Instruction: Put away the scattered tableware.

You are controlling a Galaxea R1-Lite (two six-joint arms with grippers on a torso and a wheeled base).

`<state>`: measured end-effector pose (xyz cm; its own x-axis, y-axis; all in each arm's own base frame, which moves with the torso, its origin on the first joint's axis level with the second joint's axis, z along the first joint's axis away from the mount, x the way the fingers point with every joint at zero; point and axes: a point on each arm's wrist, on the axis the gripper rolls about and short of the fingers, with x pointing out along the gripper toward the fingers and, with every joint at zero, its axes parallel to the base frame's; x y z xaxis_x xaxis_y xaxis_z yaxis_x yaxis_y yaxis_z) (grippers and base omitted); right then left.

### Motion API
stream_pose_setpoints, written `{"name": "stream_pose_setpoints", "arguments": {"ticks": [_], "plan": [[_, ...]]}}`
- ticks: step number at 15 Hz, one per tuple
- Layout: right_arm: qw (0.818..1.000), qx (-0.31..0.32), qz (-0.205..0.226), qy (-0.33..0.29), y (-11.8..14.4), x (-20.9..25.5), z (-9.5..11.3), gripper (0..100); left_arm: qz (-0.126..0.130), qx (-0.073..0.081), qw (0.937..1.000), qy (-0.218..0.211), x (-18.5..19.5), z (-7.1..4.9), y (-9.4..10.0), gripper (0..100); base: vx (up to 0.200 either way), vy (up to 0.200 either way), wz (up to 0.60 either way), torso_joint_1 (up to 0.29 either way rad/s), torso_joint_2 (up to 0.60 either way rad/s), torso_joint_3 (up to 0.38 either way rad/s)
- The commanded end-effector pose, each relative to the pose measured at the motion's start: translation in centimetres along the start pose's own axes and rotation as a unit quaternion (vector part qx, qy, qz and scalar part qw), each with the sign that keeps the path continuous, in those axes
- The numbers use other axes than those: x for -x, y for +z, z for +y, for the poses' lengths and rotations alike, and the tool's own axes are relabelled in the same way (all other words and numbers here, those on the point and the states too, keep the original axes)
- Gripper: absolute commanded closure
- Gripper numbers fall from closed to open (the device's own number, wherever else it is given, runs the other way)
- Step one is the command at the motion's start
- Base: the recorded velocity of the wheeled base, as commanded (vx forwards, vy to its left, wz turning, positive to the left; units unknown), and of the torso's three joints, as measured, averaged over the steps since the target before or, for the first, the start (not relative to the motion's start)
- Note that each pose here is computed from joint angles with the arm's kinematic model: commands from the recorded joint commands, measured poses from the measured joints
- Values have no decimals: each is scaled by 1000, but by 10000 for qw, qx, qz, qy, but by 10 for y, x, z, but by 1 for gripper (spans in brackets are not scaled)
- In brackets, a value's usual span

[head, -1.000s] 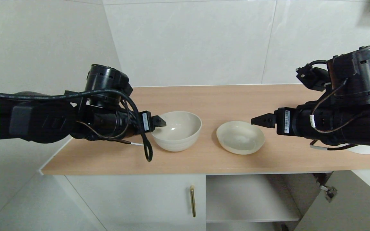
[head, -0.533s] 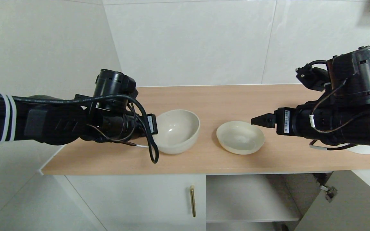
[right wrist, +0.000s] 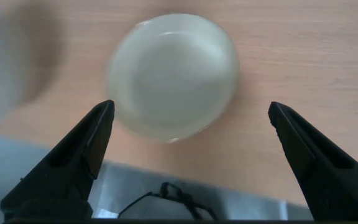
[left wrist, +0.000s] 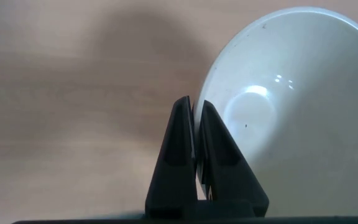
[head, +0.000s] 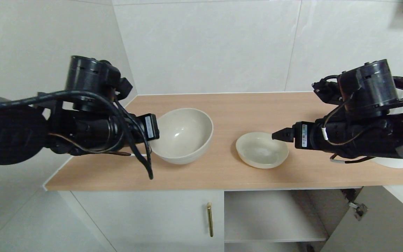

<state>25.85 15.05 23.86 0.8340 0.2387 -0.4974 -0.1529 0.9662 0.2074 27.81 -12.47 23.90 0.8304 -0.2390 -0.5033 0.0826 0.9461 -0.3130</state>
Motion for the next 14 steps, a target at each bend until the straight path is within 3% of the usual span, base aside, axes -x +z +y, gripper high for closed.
{"name": "stream_pose_setpoints", "arguments": {"ticks": [1,5,10,11,14], "plan": [[9981,-24,232,-562,-5,-42,-10,0,-565,65,9980,-284,51,0,13,100,0,0,0,0,0,0],[9960,3,501,-736,-16,-72,-10,0,-664,72,9972,-340,61,1,14,100,0,0,0,0,0,0],[9966,-152,378,-723,-18,-84,-8,0,-645,54,9972,-368,60,-1,13,100,0,0,0,0,0,0],[9966,-152,378,-723,-18,-84,-8,100,-638,53,9973,-365,60,-1,13,100,0,0,0,0,0,0],[9965,-135,401,-724,-19,-85,-8,100,-647,57,9972,-362,61,0,13,100,0,0,0,0,0,0]]}}
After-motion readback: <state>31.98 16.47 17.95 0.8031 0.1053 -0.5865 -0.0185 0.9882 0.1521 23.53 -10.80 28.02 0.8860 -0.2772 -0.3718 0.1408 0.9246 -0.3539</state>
